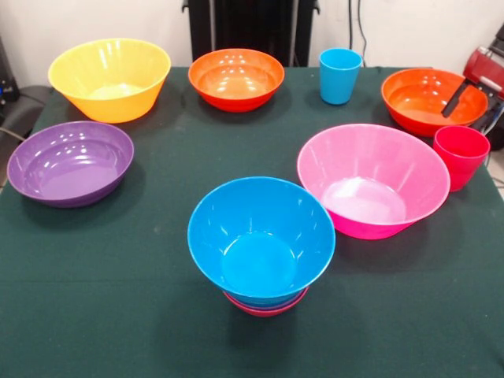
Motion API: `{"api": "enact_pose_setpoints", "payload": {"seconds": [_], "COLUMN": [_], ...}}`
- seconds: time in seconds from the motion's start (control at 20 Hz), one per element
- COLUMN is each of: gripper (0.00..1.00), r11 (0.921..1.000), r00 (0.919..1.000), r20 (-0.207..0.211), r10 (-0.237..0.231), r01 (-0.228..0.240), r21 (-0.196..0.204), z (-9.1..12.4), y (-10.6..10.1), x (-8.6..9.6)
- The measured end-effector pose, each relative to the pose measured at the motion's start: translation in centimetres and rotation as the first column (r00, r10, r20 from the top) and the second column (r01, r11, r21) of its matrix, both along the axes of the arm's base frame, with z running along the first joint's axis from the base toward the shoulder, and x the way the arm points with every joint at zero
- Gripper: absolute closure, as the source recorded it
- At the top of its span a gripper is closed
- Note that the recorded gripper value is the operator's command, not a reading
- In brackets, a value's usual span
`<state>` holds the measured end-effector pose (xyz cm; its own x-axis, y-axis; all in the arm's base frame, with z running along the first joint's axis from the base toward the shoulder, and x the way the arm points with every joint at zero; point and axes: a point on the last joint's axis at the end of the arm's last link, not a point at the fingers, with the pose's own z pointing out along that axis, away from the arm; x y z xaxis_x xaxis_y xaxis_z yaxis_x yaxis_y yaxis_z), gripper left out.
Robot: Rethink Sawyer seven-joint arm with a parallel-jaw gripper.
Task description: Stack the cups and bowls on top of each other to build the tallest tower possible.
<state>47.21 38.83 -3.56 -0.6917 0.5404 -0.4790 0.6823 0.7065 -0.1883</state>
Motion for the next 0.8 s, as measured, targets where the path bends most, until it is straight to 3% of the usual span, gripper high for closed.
{"api": "enact_pose_setpoints", "payload": {"seconds": [0.8], "gripper": [0.00], "r11": [0.9969], "r00": [0.9993], "r20": [-0.026], "r10": [-0.027], "r01": [0.029], "r21": [0.073], "z": [-0.8], "y": [2.2], "x": [-0.9]}}
